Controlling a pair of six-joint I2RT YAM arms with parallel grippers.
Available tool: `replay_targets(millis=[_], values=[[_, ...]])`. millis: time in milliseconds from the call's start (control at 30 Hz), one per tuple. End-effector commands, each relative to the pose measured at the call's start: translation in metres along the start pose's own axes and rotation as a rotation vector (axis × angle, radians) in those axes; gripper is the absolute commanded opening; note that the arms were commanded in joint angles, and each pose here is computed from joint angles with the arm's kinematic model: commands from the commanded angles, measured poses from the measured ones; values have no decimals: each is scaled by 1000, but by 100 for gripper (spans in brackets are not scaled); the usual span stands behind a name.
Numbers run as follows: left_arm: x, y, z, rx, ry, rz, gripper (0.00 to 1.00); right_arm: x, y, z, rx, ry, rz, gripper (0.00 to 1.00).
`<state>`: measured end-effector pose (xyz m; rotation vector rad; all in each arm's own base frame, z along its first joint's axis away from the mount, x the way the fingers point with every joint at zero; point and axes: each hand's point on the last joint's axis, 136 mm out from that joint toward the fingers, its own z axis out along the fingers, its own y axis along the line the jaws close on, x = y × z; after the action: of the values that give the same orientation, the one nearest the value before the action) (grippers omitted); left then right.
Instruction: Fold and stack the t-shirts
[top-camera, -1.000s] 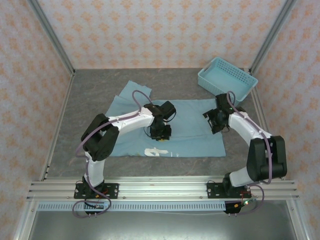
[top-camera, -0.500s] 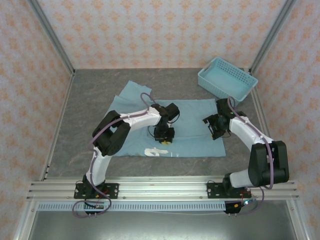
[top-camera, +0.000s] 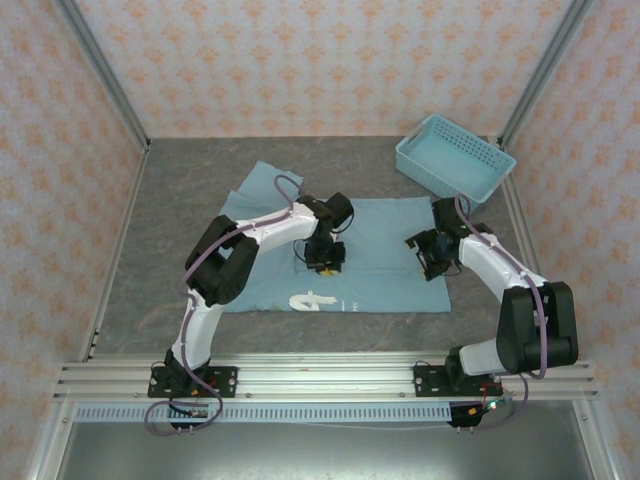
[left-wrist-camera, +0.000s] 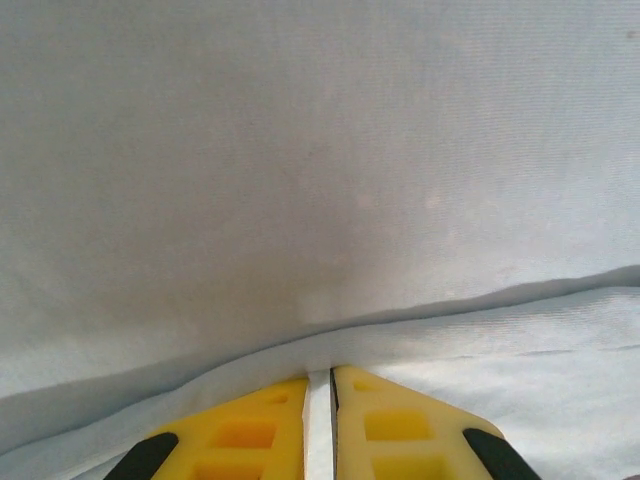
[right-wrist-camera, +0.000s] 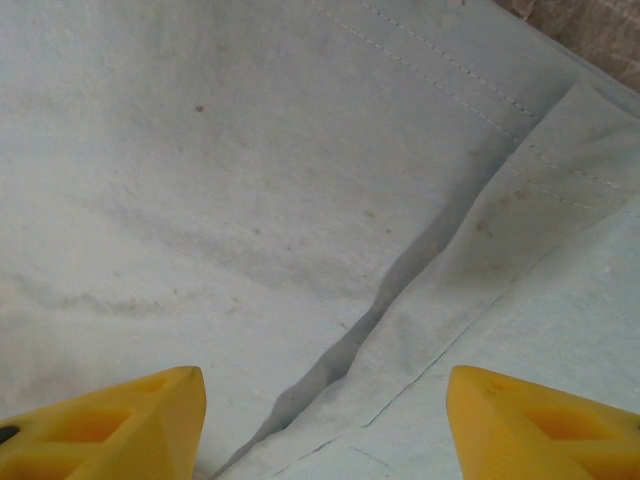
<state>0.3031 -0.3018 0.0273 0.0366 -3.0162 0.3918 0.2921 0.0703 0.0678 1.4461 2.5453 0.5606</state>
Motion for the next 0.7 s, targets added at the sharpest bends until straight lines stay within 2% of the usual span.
replay_targets(millis=[0, 333, 400, 533, 667], values=[[0, 4, -1, -32, 6, 18, 14, 1, -11, 0, 28, -5, -1, 65], [-11, 10, 8, -60, -8, 15, 14, 4, -25, 5, 57, -2, -1, 63], [-13, 11, -7, -63, -48, 15, 15, 3, -26, 3, 61, -7, -11, 63], [-13, 33, -52, -46, -152, -83, 30, 3, -33, -4, 86, -23, -49, 63], [2, 82, -81, -44, -198, -267, 29, 6, -46, -8, 126, -24, -68, 59]])
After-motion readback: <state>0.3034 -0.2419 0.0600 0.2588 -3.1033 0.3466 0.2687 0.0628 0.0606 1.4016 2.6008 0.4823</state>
